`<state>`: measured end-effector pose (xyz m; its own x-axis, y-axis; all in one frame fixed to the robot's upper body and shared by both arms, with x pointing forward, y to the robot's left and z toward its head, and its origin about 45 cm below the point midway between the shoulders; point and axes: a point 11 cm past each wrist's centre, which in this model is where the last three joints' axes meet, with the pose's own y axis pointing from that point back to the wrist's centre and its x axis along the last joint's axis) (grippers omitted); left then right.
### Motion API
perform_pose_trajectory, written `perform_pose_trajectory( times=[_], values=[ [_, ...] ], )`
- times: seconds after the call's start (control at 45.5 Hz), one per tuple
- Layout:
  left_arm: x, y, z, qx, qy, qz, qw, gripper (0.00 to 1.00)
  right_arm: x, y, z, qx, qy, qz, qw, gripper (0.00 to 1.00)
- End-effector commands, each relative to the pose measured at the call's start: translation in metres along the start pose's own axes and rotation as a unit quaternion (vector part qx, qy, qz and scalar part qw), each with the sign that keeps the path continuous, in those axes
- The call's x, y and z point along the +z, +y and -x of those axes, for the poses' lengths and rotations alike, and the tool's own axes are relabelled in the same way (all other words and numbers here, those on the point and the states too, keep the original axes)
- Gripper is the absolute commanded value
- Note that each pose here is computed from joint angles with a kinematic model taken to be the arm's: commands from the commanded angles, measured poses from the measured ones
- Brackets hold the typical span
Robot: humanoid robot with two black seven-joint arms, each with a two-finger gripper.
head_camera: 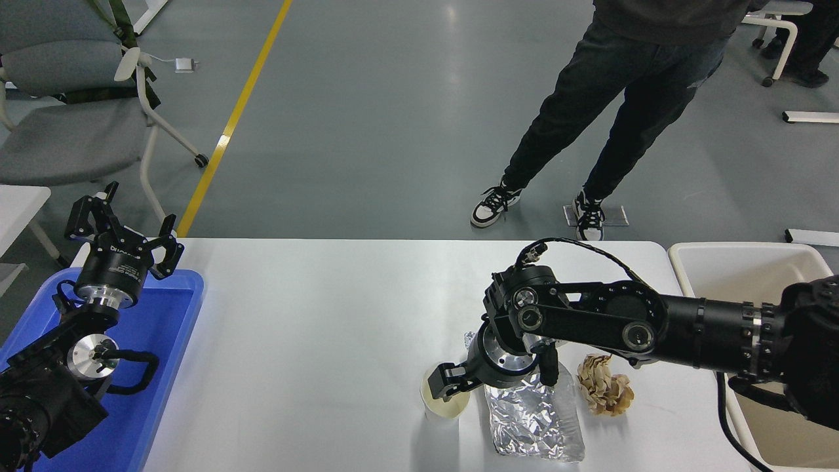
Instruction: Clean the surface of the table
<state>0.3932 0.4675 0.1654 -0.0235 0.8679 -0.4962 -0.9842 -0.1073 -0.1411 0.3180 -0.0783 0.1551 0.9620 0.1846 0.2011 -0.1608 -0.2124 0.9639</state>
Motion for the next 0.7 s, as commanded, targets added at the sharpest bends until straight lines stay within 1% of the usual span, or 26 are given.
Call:
perform_pose_trajectory(
  times=[0.0,0.044,0.088,0.132,0.462,0.681],
  values=[
    [0.0,0.0,0.0,0.0,0.0,0.0,1.0,1.0,-0.001,-0.003,-0.001,0.007,0.0,-0.033,0.999,0.31],
    [0.0,0.0,0.0,0.0,0.0,0.0,1.0,1.0,-0.003,-0.003,0.001,0.005,0.0,-0.041,0.999,0.16],
    [0.0,0.0,0.0,0.0,0.0,0.0,1.0,1.0,-0.004,-0.004,0.001,0.005,0.001,-0.048,0.999,0.06],
    [0.0,0.0,0.0,0.0,0.0,0.0,1.0,1.0,-0.005,-0.004,0.001,0.004,0.0,-0.053,0.999,0.0],
    [0.0,0.0,0.0,0.0,0.0,0.0,1.0,1.0,0.004,-0.017,0.011,-0.009,-0.016,-0.05,0.999,0.0],
    [0.0,0.0,0.0,0.0,0.0,0.0,1.0,1.0,0.007,-0.009,0.001,0.003,-0.023,-0.068,0.997,0.0]
  ],
)
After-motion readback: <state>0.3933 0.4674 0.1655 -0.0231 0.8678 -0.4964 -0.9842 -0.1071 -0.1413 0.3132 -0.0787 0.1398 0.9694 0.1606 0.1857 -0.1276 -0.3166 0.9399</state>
